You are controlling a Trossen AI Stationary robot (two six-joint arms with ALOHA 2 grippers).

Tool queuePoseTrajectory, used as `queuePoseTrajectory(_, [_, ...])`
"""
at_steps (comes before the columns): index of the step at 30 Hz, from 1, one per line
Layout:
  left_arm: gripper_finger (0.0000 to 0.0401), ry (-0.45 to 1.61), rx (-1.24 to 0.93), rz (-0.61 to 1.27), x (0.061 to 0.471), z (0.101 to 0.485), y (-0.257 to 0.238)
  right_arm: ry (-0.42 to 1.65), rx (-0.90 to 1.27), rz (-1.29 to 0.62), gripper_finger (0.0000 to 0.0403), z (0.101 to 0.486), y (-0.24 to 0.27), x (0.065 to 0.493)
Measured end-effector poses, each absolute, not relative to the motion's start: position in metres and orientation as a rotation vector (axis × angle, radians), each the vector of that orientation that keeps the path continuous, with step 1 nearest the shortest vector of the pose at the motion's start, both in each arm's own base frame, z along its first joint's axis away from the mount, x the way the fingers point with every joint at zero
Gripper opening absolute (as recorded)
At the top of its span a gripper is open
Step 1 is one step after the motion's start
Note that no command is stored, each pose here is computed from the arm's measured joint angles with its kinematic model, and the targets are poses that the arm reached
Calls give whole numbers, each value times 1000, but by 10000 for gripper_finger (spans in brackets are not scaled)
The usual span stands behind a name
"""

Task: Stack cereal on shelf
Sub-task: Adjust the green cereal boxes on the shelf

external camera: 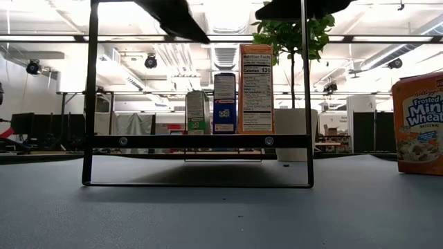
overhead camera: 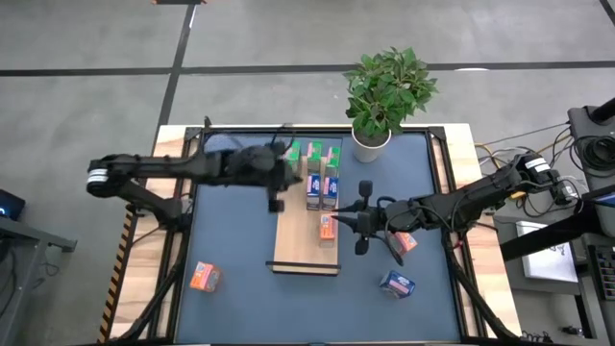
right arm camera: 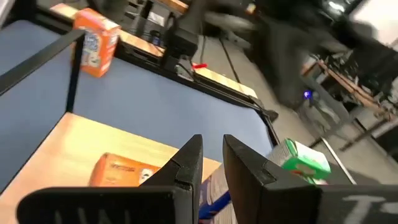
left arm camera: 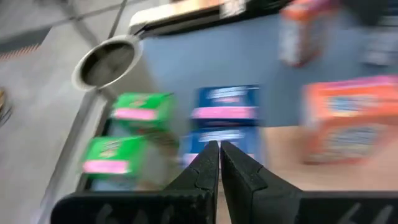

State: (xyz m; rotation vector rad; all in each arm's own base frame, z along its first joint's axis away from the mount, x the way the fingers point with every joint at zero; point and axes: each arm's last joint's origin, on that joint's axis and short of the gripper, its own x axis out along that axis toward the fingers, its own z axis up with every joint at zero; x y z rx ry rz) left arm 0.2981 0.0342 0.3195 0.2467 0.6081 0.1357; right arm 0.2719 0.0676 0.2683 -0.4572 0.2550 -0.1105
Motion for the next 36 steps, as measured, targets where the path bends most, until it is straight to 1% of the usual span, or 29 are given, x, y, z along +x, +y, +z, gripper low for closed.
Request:
queuePoseTrajectory(4, [0, 547, 277, 51, 277, 314, 4, 251, -388, -134, 54, 268, 67, 272])
queuePoseTrajectory(6, [0, 536, 293, 44, 266, 308, -4, 244, -333, -145, 54, 269, 67, 272])
queuePoseTrajectory(10, [0, 537, 314, 68, 245, 293, -8, 250, -216, -164, 54, 268, 68, 271])
queuePoseTrajectory(15, [0, 511, 325, 80, 230, 277, -6, 352, -102, -184, 54, 272, 68, 270])
queuePoseTrajectory(19, [0, 488, 352, 76, 226, 272, -6, 414, -19, -288, 54, 283, 60, 272])
queuePoseTrajectory(24, [0, 484, 388, 69, 227, 271, -6, 453, 35, -407, 54, 298, 38, 277])
queuePoseTrajectory(32, [0, 477, 442, 59, 227, 273, -6, 464, 59, -584, 54, 298, -14, 280])
queuePoseTrajectory(36, [0, 481, 443, 59, 228, 273, -6, 494, 62, -638, 49, 289, -29, 285])
